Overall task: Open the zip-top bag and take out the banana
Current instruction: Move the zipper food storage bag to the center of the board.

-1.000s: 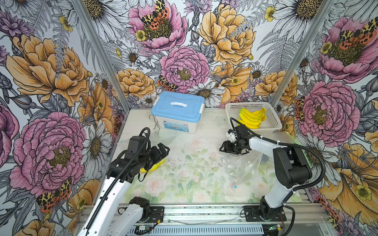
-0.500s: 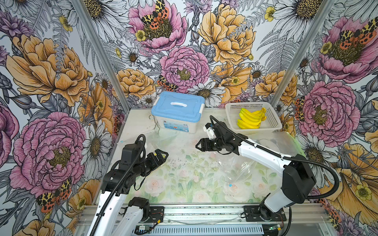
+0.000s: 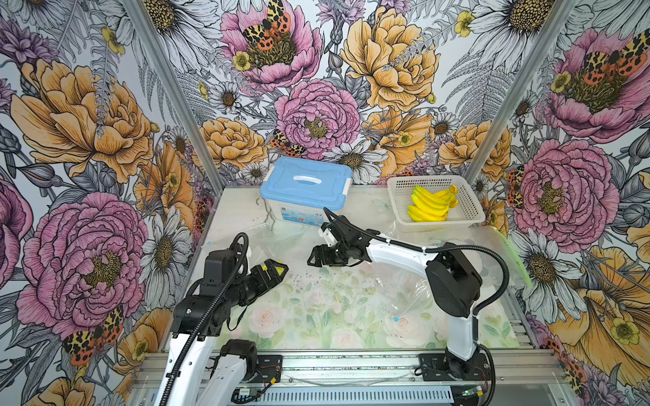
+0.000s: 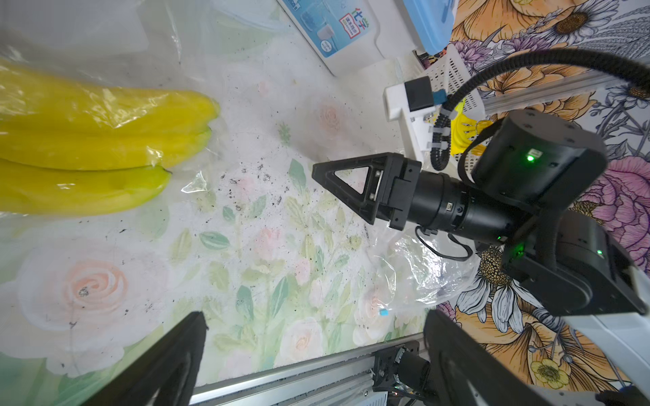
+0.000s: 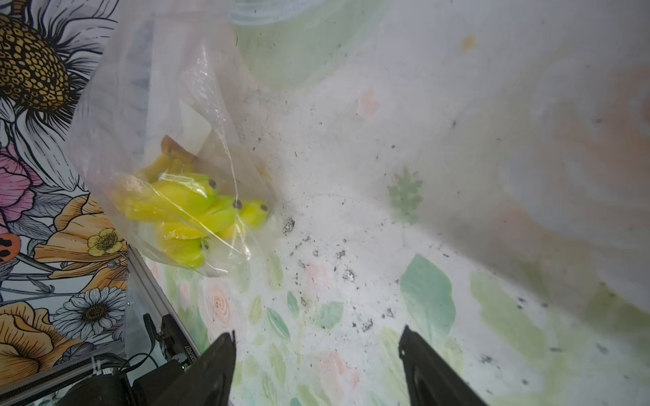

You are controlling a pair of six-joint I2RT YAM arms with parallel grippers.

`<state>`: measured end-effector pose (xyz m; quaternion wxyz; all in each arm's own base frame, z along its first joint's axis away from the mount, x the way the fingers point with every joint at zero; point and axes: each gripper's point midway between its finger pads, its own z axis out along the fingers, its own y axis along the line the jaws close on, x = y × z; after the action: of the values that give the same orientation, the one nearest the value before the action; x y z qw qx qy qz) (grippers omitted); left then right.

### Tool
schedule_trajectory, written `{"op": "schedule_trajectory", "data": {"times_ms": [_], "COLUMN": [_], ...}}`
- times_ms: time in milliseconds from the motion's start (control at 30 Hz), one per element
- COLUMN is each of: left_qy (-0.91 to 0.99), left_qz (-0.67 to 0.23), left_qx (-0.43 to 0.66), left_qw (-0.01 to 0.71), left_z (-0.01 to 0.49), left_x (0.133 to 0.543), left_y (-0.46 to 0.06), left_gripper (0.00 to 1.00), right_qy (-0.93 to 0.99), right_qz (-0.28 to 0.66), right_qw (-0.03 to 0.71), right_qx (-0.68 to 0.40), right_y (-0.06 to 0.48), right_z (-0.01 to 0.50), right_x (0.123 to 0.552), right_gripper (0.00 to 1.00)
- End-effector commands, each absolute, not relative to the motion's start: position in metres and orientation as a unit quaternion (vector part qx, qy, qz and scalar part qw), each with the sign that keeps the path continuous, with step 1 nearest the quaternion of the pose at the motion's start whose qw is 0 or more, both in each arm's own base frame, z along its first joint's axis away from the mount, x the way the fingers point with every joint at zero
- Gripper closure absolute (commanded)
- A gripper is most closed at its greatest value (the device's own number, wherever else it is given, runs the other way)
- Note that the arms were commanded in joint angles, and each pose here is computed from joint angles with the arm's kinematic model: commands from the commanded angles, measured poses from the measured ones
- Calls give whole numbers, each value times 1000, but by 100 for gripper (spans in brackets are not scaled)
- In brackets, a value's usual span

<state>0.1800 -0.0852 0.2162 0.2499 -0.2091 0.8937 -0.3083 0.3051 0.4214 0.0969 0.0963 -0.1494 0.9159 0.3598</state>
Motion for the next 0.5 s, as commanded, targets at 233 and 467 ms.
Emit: {"op": "schedule_trajectory", "data": {"times_ms": [233,467], "left_qy": [896,901], "left_qz": [-300,-298], "left_qx": [-199,-196], "left_qw": [258,248], "left_z": [242,242], "left_x": [183,182], "left_y": [-78,-78], "left_gripper": [2,2], "right_qy": [842,834], "right_qz": [466,463], "right_qw": [71,68], "right_qx": [-261,-294], "right_y": [506,516], "right_z": [117,103], "right_x": [275,261], "right_gripper": [23,25]}}
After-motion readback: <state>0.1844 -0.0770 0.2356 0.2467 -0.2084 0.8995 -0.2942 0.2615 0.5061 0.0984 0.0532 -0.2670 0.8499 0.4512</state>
